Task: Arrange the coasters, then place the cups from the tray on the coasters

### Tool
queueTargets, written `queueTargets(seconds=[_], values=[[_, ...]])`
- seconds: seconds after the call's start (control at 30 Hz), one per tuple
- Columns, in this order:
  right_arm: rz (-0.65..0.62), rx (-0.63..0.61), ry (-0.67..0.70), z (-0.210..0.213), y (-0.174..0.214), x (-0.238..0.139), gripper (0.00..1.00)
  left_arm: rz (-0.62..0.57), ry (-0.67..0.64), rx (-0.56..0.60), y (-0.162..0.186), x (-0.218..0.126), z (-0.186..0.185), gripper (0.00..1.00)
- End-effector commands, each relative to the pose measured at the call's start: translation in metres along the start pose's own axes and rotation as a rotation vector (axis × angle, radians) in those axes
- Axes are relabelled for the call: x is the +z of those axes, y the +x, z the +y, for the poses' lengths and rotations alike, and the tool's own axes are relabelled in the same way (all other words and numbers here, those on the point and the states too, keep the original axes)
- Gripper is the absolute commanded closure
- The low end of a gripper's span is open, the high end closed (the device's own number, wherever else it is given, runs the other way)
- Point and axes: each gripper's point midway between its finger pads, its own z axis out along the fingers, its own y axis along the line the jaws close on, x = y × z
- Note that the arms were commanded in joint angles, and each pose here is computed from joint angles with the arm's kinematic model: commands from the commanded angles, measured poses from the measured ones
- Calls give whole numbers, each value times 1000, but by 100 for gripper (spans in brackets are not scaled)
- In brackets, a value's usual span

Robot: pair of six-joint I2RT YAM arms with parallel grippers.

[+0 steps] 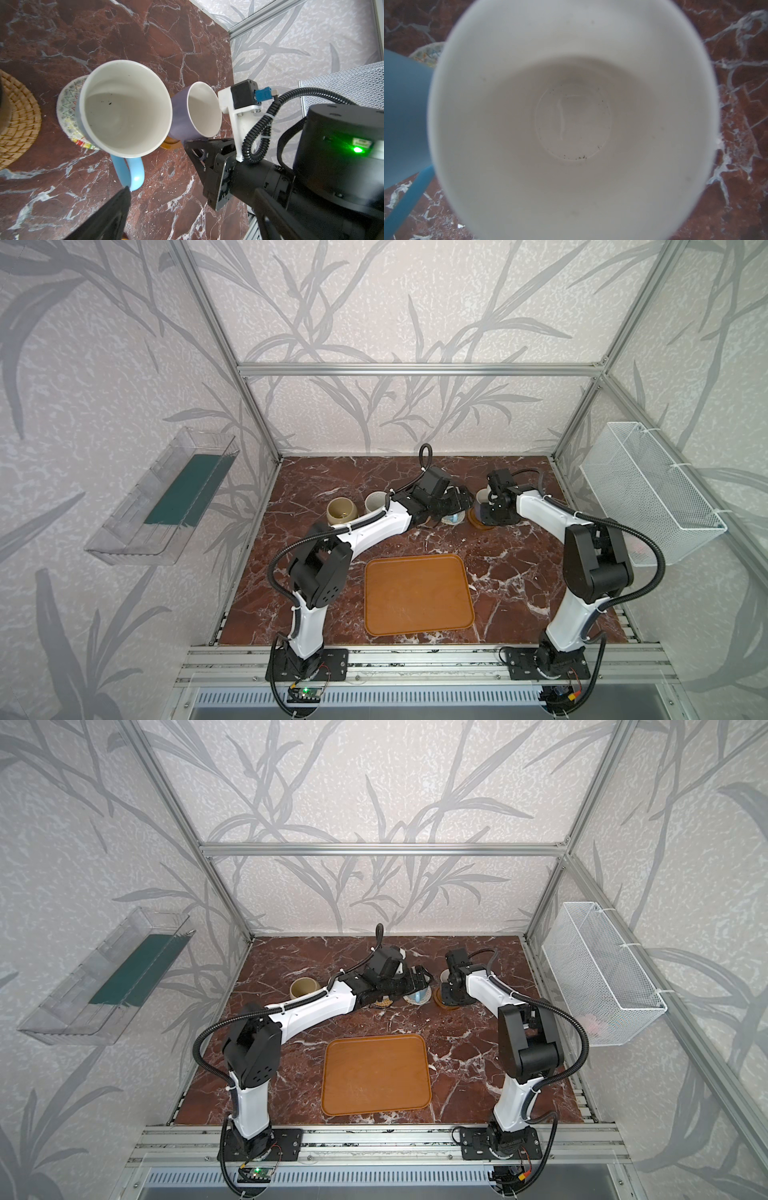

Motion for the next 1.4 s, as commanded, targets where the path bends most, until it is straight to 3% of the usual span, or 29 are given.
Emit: queueTargets(seconds=[0.0,0.53,1.37], values=[[5,10,4,-1,7,1,100,-22,16,8,-4,-6,-7,6],[24,10,-6,3,19,2,100,-36,22,5,-6,-11,-6,6],[49,0,-5,3,21,1,72,-41,29,6,-8,-17,-5,5]])
